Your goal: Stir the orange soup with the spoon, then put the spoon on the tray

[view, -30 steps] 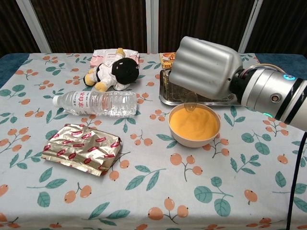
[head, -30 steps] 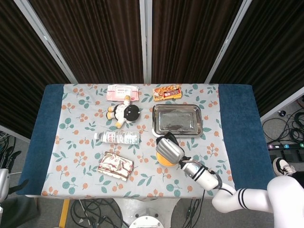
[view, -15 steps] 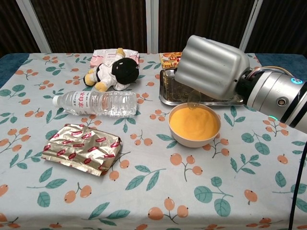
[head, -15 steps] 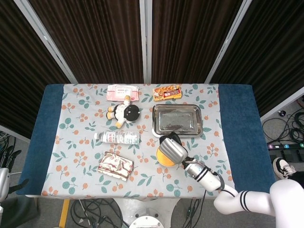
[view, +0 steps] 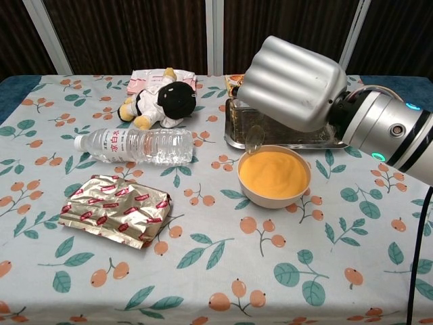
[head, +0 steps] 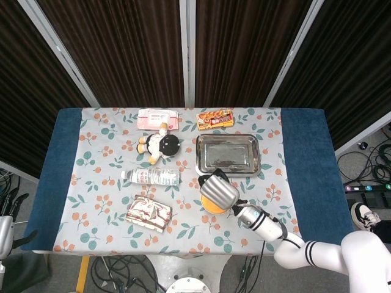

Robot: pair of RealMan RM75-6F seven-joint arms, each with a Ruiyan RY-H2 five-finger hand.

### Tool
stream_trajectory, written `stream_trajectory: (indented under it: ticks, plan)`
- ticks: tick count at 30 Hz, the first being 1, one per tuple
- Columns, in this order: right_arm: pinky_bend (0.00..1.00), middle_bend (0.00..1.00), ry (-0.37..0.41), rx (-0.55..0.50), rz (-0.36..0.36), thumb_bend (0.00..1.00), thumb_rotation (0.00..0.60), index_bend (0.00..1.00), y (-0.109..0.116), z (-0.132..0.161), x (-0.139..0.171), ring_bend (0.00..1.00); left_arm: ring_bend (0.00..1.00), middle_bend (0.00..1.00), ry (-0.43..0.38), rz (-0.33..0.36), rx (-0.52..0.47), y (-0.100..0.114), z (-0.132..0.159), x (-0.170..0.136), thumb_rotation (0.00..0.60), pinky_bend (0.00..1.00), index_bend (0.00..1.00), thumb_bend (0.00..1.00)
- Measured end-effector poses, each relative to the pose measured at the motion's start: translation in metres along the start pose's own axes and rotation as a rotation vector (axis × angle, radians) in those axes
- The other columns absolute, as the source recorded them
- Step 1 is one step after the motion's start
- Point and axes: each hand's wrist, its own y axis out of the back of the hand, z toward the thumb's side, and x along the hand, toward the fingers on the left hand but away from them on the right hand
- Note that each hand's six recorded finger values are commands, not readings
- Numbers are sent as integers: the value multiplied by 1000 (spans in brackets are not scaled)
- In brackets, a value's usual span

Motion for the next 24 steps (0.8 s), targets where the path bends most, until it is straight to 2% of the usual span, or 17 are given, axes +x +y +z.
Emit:
stream_trajectory:
  ticks: [8, 17, 20, 24]
  plan:
    - [1000, 1000, -136, -147, 158, 440, 600, 1000, -26, -32, -15, 1000, 117, 142, -6, -10, 3, -1, 2, 3, 600, 134, 217, 58]
    - [1000, 1000, -278, -379, 417, 432, 600, 994, -65, -53, -27, 1000, 117, 142, -14, -13, 10, 0, 6, 5, 600, 134, 217, 58]
    - [1000, 1000, -319, -460, 515, 416, 600, 931, -80, -55, -31, 1000, 117, 142, -7, -15, 13, 0, 5, 3, 600, 134, 217, 58]
    - [1000, 1000, -366, -566, 640, 323, 600, 820, -97, -53, -39, 1000, 117, 142, 2, -18, 16, 1, 3, 1, 600, 134, 217, 58]
